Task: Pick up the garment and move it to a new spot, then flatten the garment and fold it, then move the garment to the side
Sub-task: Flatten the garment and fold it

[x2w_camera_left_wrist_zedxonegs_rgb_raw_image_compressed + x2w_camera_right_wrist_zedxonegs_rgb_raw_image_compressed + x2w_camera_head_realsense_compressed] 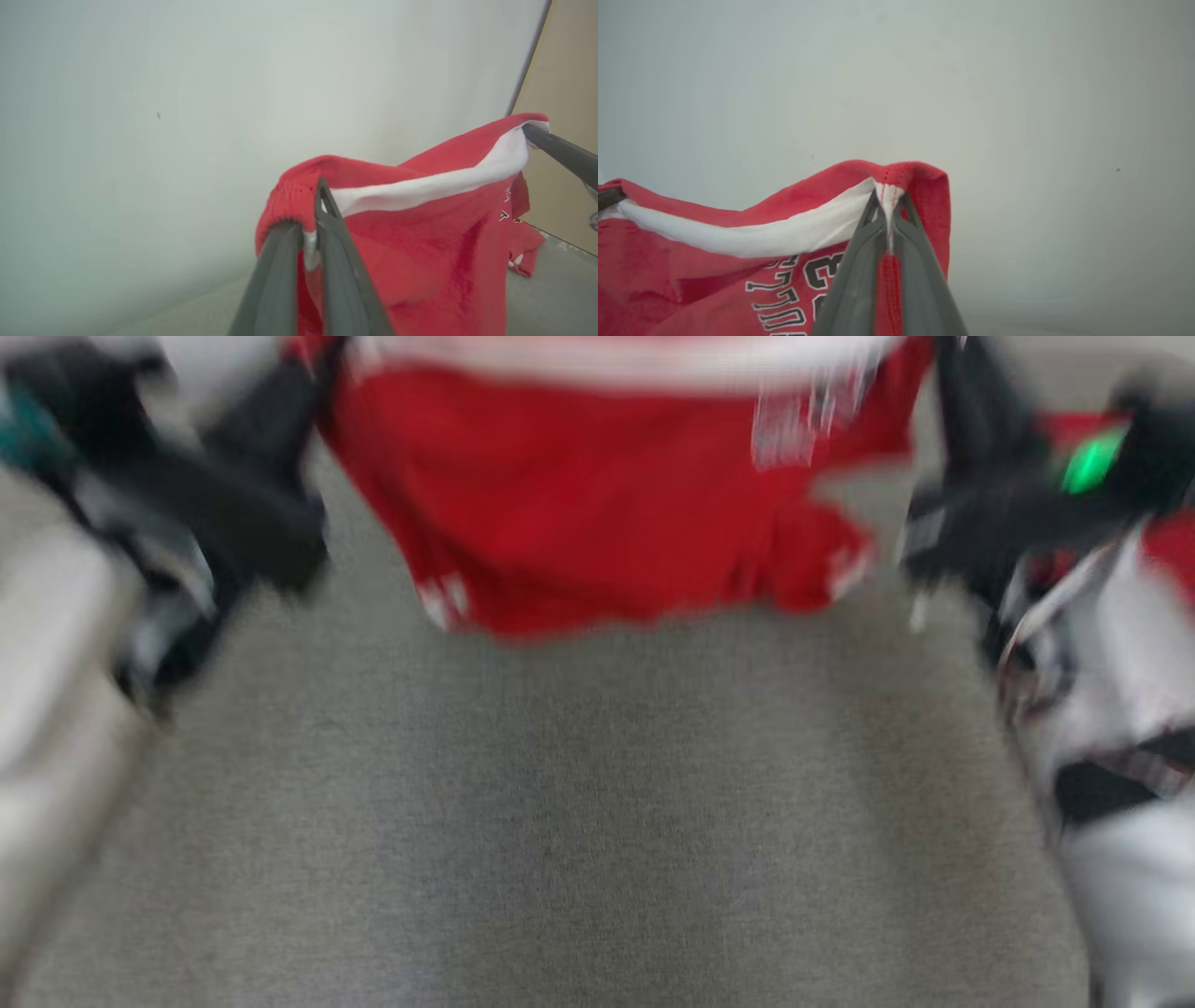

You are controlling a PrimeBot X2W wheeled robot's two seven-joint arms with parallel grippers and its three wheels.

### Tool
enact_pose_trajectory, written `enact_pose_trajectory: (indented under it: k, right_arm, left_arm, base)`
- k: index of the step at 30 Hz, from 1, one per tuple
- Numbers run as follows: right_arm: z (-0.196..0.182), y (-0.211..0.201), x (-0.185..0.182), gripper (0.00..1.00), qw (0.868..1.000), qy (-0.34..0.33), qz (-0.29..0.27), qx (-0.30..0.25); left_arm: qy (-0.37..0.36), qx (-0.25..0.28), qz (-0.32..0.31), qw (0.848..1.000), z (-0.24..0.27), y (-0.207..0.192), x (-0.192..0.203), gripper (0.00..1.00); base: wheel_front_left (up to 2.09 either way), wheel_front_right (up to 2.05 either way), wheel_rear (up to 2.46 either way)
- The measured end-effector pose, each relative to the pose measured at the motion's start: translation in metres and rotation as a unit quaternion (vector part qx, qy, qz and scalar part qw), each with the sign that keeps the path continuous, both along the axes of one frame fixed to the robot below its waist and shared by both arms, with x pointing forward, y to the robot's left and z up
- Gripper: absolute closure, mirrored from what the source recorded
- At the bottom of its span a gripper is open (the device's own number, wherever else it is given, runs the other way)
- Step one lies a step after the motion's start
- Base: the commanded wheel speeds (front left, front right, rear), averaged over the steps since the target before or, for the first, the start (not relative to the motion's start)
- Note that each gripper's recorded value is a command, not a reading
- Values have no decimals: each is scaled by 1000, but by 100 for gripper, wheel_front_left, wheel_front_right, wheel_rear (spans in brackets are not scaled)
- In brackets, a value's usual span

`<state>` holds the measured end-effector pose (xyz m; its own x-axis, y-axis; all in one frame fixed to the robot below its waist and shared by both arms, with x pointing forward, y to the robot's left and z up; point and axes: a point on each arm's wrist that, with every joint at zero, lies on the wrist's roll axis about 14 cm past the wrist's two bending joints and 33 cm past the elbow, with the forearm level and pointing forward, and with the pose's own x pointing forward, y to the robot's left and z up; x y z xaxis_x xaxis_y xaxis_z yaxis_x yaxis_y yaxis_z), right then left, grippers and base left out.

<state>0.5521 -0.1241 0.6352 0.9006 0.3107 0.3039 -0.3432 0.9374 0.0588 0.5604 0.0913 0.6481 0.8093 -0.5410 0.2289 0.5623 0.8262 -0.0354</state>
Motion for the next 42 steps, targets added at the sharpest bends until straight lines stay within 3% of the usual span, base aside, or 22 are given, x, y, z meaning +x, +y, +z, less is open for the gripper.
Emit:
enact_pose_trajectory:
  k: [6, 8, 14, 21, 32, 39, 42]
  right_arm:
    - [79, 1, 78, 100, 999, -44, -6, 12]
    - [97, 0, 99, 100, 998, -54, -12, 10]
    - [119, -9, 153, 100, 997, -64, -46, -15]
    - [86, -18, 195, 100, 996, -36, -74, -36]
    - [26, -28, 221, 100, 994, 8, -93, -64]
    - [-10, -13, 213, 100, 995, 20, -71, -63]
    - [-40, -7, 194, 100, 997, 38, -53, -52]
  left_arm:
    - [-68, 26, -11, 997, 68, -10, 62, 100]
    - [-80, 13, -6, 997, 84, -8, 82, 100]
    - [-97, -4, 35, 995, 103, 14, 138, 100]
    - [-78, -9, 35, 996, 77, 2, 178, 100]
    - [-44, -13, 23, 999, 26, -12, 204, 100]
    - [-39, -40, -10, 998, -1, -24, 193, 100]
    - [-14, -10, -36, 999, -43, -30, 170, 100]
  base:
    - [0, 0, 0]
    - [0, 0, 0]
    - [0, 0, 0]
    - [0, 0, 0]
    - [0, 0, 0]
    - [0, 0, 0]
    - [0, 0, 0]
